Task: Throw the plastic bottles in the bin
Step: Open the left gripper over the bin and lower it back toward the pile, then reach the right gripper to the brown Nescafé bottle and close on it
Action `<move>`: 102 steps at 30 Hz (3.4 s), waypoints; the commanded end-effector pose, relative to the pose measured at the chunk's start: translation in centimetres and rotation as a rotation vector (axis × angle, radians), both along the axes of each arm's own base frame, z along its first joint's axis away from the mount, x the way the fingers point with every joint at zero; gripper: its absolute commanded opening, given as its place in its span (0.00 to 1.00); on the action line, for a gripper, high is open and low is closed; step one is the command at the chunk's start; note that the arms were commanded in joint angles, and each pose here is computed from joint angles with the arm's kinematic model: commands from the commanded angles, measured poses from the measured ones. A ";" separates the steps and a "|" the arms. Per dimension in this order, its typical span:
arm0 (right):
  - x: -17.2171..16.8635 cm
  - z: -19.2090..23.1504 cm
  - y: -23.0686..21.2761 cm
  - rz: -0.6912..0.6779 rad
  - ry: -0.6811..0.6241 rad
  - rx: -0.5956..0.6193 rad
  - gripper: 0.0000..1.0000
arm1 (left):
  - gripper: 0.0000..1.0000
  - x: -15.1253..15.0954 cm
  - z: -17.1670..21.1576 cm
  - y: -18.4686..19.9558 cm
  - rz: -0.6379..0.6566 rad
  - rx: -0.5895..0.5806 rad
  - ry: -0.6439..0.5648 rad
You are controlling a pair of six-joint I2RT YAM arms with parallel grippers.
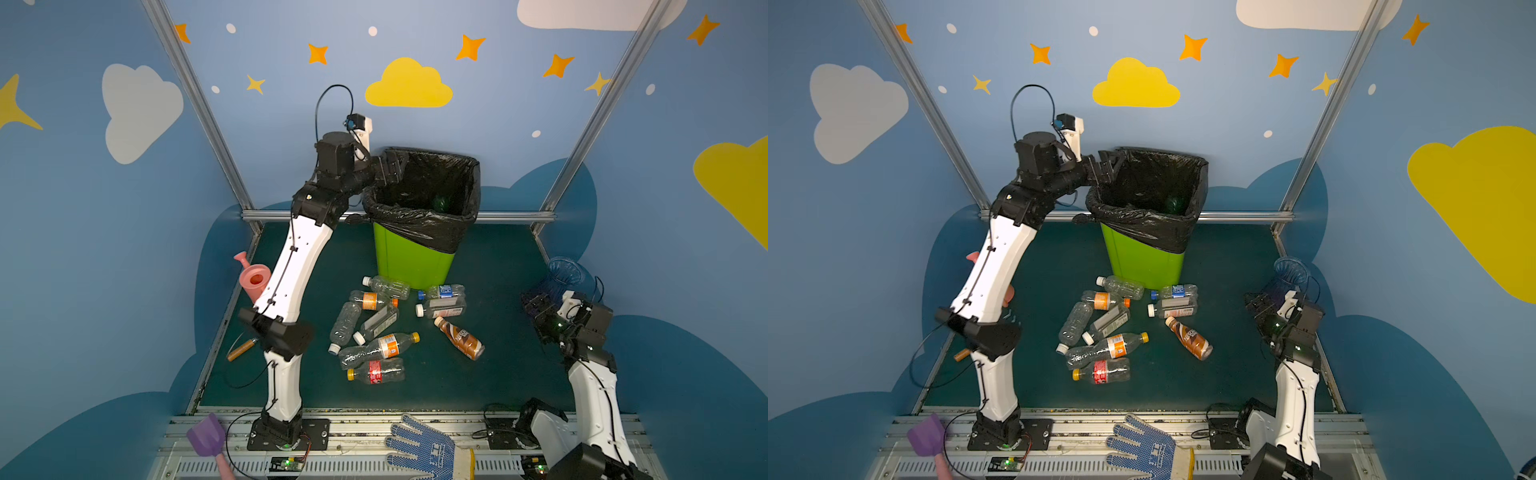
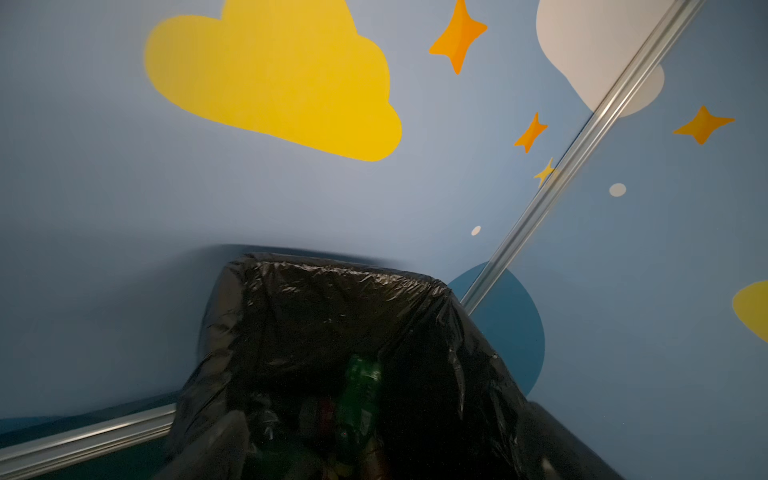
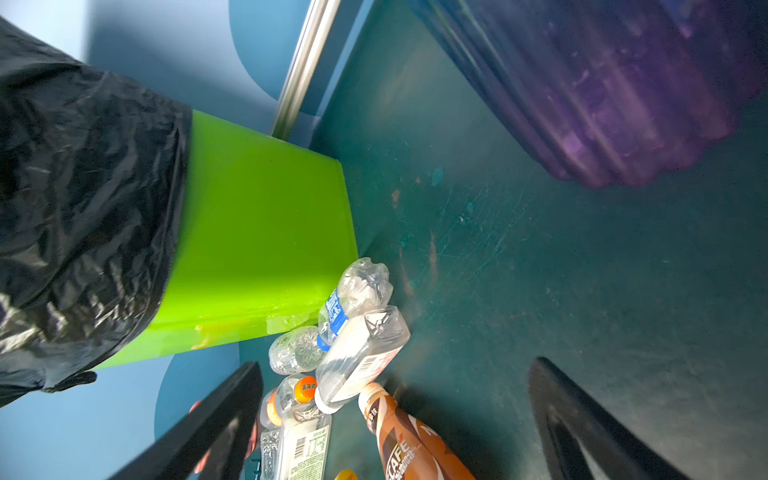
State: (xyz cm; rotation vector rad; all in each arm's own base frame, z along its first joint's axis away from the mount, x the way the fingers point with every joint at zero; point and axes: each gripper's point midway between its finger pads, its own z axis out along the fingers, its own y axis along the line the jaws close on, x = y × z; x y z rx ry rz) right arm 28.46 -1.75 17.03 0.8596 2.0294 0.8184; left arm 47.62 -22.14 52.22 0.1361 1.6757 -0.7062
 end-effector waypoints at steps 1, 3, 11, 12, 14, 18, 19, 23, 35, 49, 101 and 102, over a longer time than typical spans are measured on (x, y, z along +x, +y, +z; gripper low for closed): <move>-0.5 0.1 0.2 -0.003 0.005 0.015 0.98 | 1.00 -9.3 14.2 4.9 0.071 -0.139 -0.427; -0.6 -0.2 0.5 0.005 0.005 0.024 0.98 | 1.00 -10.0 13.8 5.0 0.068 -0.110 -0.412; -1.1 -1.2 2.0 0.073 0.025 0.057 0.98 | 1.00 -10.1 8.3 6.6 0.143 -0.021 -0.314; -1.2 -1.4 2.2 0.080 0.031 0.056 0.98 | 1.00 -10.1 7.3 6.8 0.153 -0.018 -0.297; -1.5 -1.9 3.0 0.105 0.048 0.057 0.98 | 1.00 -10.4 4.5 7.5 0.171 -0.008 -0.255; -2.3 -3.0 4.8 0.147 0.097 0.059 0.98 | 1.00 -11.1 -1.6 9.0 0.219 0.010 -0.153; -2.5 -3.4 5.3 0.154 0.114 0.067 0.98 | 1.00 -11.5 -3.1 9.6 0.235 0.010 -0.123; -3.7 -5.3 7.1 0.097 0.237 0.175 0.98 | 1.00 -12.1 -10.9 12.2 0.324 0.005 0.037; -7.9 -7.0 12.2 0.021 0.495 0.320 0.98 | 1.00 -15.6 -24.4 15.8 0.407 -0.009 0.319; -7.8 -8.7 14.4 -0.132 0.588 0.297 0.98 | 1.00 -16.3 -27.2 17.4 0.475 0.013 0.375; -4.9 -12.6 14.2 -0.327 0.718 0.187 0.92 | 1.00 -15.9 -31.3 18.0 0.495 -0.001 0.462; -5.0 -12.8 13.9 -0.332 0.719 0.173 0.90 | 1.00 -15.9 -31.4 18.0 0.496 0.000 0.464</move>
